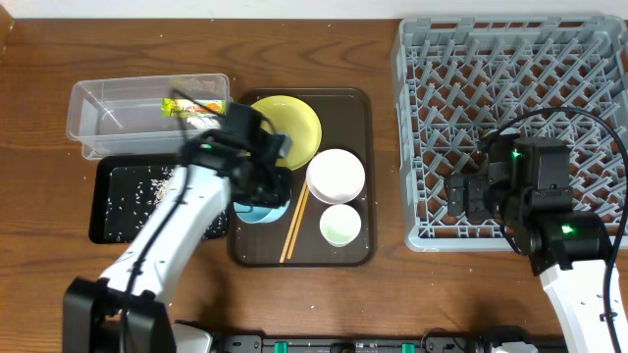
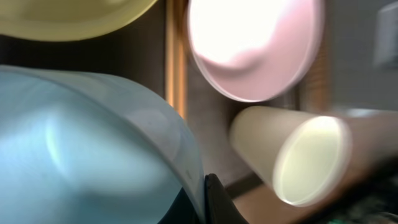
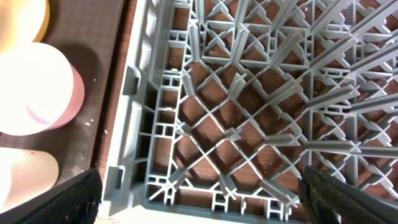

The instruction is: Sort waste into correct bins and load items into the dishwasher rack

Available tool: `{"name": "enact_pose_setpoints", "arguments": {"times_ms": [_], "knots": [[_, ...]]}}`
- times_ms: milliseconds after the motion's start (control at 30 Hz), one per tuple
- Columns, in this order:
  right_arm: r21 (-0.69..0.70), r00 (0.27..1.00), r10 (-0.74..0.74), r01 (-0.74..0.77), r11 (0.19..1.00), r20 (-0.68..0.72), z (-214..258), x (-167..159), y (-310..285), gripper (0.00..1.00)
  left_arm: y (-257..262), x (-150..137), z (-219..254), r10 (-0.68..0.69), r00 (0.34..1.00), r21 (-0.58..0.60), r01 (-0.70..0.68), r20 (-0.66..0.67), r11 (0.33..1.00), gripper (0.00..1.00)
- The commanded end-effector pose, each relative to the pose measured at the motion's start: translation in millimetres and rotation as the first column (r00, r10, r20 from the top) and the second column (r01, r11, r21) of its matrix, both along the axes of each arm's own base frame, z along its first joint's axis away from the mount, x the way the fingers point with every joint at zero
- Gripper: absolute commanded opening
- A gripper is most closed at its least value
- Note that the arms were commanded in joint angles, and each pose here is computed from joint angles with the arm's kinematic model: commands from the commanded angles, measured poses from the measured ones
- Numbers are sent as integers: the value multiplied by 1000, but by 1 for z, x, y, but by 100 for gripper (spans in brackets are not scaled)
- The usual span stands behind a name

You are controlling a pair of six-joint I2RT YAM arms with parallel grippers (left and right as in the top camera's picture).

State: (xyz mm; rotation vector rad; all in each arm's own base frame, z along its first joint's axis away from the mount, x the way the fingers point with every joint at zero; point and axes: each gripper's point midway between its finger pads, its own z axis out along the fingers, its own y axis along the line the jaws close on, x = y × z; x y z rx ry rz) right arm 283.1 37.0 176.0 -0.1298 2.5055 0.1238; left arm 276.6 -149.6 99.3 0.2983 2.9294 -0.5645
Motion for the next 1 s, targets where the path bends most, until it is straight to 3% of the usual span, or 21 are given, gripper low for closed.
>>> {"name": "enact_pose_setpoints", "arguments": {"times_ms": [0,300,367,433,667,967], "knots": [[2,1000,-24,24,1000,19,8,3,-4,99,20,9,-18,19,999,218,-28,43,976,6],[1,1000,-24,24,1000,19,8,3,-4,99,17,1,-53,35,997,272,-15,-67,962,8],[2,1000,-24,24,1000,19,8,3,-4,99,17,1,-54,35,997,273,-14,-70,962,17],[1,1000,-24,24,1000,19,8,3,-4,99,17,1,-53,35,997,272,-15,-68,962,40],[1,1000,-24,24,1000,19,8,3,-4,99,14,8,-39,33,999,254,-26,-24,967,45],[2,1000,-24,24,1000,20,8,3,-4,99,-6,39,12,33,985,123,-55,171,991,55]]}}
